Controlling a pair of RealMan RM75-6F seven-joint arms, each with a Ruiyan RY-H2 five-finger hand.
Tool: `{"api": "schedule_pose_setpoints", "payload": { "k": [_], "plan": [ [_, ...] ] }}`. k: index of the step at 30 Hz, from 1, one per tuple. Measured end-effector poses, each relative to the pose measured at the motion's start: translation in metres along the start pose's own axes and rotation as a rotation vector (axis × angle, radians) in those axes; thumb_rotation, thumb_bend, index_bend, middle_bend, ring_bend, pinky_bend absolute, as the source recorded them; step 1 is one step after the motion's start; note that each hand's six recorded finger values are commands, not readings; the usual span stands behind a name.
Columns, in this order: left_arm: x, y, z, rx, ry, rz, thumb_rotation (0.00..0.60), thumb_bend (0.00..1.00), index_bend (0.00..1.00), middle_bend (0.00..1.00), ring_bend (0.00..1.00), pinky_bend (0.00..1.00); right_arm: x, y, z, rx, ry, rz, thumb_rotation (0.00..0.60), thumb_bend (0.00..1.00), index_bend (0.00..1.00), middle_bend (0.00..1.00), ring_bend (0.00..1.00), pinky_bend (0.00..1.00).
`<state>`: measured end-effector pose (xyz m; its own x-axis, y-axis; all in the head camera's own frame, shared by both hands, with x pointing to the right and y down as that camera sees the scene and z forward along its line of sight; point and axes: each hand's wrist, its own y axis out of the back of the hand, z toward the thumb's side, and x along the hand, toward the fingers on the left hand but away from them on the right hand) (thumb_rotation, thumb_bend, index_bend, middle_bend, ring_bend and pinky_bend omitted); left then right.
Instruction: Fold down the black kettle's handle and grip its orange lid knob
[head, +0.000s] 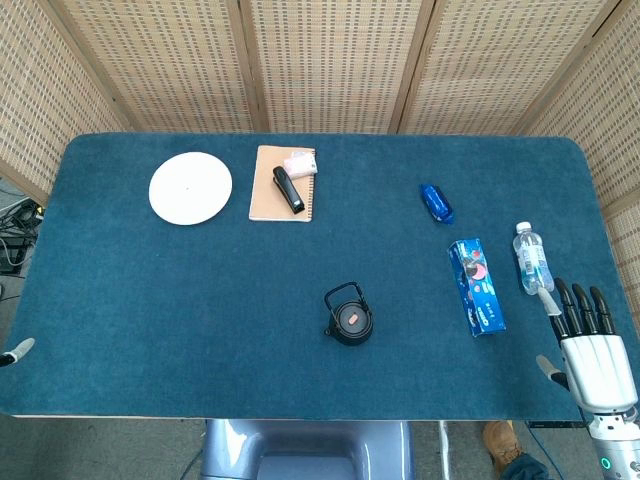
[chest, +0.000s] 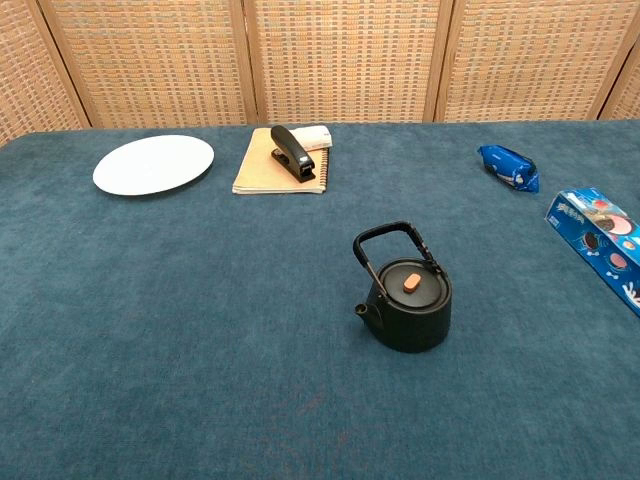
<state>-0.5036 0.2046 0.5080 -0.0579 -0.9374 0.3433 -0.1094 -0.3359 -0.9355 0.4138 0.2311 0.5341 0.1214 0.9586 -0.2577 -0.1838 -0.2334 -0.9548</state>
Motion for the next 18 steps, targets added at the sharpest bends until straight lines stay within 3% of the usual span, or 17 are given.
{"api": "schedule_pose_setpoints", "payload": {
  "k": [9, 18],
  "plan": [
    [0.0, 0.001, -0.002, -0.004, 0.009, 0.001, 0.6, 0.0, 0.0, 0.0, 0.0, 0.0, -0.006, -0.008, 0.009, -0.023, 0.034, 0.048, 0.6, 0.0, 0.0, 0.0, 0.0, 0.0],
    [0.006, -0.002, -0.006, 0.0, 0.033, -0.01, 0.6, 0.0, 0.0, 0.0, 0.0, 0.0, -0.062, -0.011, 0.054, -0.05, 0.234, 0.195, 0.6, 0.0, 0.0, 0.0, 0.0, 0.0]
  ]
}}
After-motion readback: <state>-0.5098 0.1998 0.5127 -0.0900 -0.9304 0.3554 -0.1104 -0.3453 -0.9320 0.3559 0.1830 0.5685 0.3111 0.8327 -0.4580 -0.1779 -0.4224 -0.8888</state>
